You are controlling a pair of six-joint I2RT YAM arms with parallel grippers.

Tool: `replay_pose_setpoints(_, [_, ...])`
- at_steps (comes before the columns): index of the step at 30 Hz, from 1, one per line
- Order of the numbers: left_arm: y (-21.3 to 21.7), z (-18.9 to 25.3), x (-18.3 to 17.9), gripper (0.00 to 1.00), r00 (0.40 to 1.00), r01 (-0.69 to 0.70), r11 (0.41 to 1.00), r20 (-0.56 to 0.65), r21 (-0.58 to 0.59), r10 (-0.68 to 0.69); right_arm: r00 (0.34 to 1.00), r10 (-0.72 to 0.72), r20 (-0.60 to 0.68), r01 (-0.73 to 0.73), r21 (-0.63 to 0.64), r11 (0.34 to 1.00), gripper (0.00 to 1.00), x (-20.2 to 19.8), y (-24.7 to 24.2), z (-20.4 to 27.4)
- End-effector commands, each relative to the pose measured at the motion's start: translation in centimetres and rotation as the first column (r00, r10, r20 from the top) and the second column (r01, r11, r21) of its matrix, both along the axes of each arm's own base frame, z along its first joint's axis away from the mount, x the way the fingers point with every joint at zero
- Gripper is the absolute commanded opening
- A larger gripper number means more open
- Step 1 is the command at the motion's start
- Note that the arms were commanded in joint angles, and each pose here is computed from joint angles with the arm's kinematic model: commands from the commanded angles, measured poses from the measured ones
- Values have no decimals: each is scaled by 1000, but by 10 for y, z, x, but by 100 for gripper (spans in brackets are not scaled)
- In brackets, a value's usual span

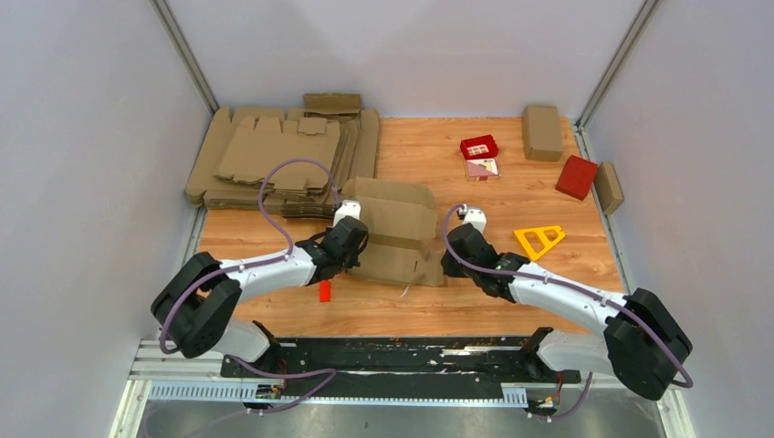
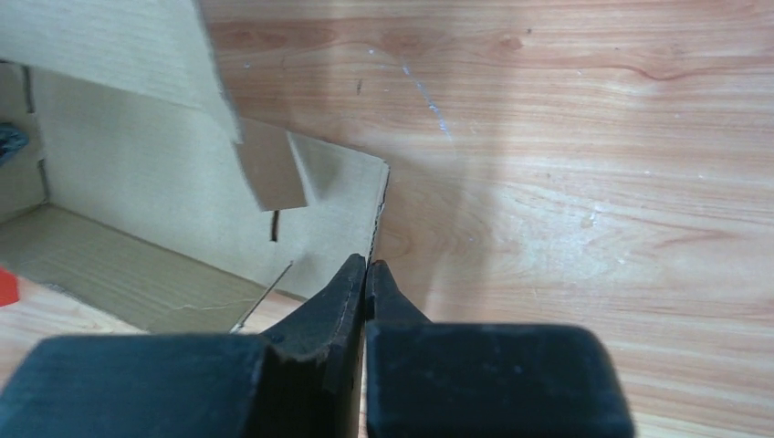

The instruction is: Fold the paper box

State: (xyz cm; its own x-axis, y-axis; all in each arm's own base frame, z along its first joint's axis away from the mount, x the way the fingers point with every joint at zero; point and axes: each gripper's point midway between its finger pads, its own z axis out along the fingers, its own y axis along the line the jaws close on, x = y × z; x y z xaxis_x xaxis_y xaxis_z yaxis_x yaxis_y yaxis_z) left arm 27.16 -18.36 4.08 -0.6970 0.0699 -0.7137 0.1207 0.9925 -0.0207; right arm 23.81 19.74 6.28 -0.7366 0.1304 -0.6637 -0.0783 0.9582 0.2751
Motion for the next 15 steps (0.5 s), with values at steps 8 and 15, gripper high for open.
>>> replay_pose_setpoints(8, [-11,0,13,0,999,-29,1000,-26,11,29,986,145,88,-161,221,962,0,1,49,63])
replay_pose_setpoints(15, [-14,-2,12,0,999,-20,1000,-43,8,20,969,235,73,-246,277,929,0,7,81,67])
